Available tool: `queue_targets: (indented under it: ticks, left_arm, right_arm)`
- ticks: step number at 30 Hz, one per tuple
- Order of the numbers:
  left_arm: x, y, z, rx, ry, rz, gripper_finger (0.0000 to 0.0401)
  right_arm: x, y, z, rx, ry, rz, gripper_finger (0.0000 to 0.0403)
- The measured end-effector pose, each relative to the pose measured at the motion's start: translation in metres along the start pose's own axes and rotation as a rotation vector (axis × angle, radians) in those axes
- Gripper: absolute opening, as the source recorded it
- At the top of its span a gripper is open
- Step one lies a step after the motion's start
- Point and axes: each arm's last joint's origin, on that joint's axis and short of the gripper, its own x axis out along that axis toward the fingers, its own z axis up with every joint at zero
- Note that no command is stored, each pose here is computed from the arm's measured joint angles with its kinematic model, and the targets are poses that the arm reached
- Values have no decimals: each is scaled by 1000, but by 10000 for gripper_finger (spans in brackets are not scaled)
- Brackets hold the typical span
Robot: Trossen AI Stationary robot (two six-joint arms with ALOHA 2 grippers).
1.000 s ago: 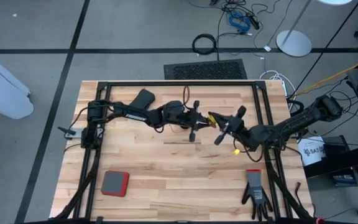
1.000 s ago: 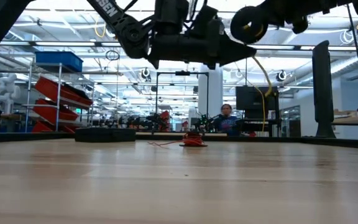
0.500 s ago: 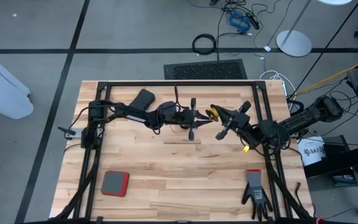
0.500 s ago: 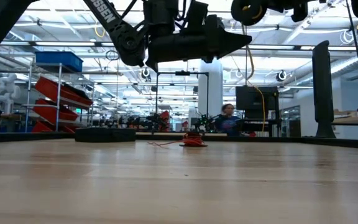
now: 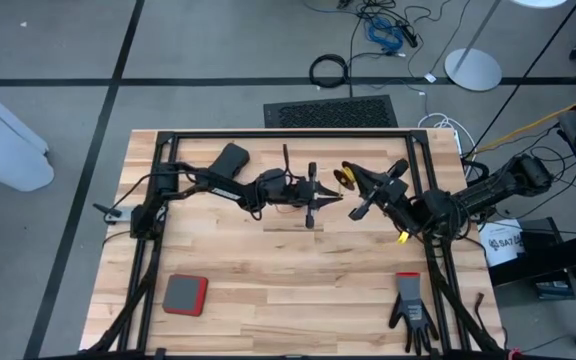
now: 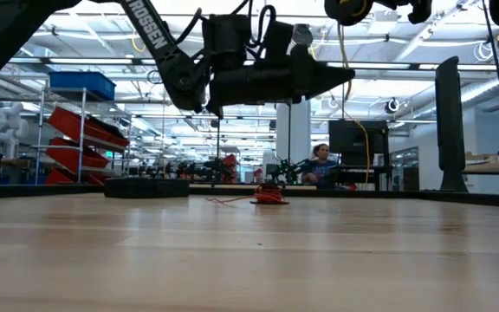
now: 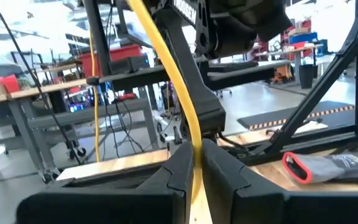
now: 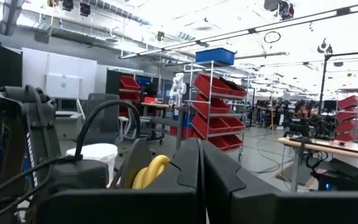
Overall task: Coil cords
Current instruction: Coil the yellow wire on the spool
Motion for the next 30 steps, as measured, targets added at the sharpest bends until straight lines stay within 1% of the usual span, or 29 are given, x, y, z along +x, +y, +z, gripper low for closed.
queue_targets:
  ticks: [12, 13, 15, 17, 20, 24, 30]
  left_arm:
    - [0, 0, -3, 10, -3, 23, 37]
    - [0, 0, -3, 10, -2, 29, 37]
    - [1, -2, -5, 10, 1, 75, 34]
    - [2, -4, -5, 8, 10, 102, 26]
    - [4, -6, -5, 3, 24, 113, 9]
    - [7, -9, -2, 1, 32, 159, 6]
    - [16, -9, -3, -22, 125, 149, 3]
  right_arm:
    - [1, -1, 0, -4, 2, -10, 0]
    - [1, -1, 0, -4, 3, -10, 0]
    - [2, -1, -1, -2, 2, -12, 0]
    - [3, -2, -3, 10, 11, -19, 0]
    - [8, -2, -9, 16, 42, -29, 0]
    - [16, -1, -23, 19, 80, -58, 0]
    - [28, 3, -46, 16, 126, -96, 0]
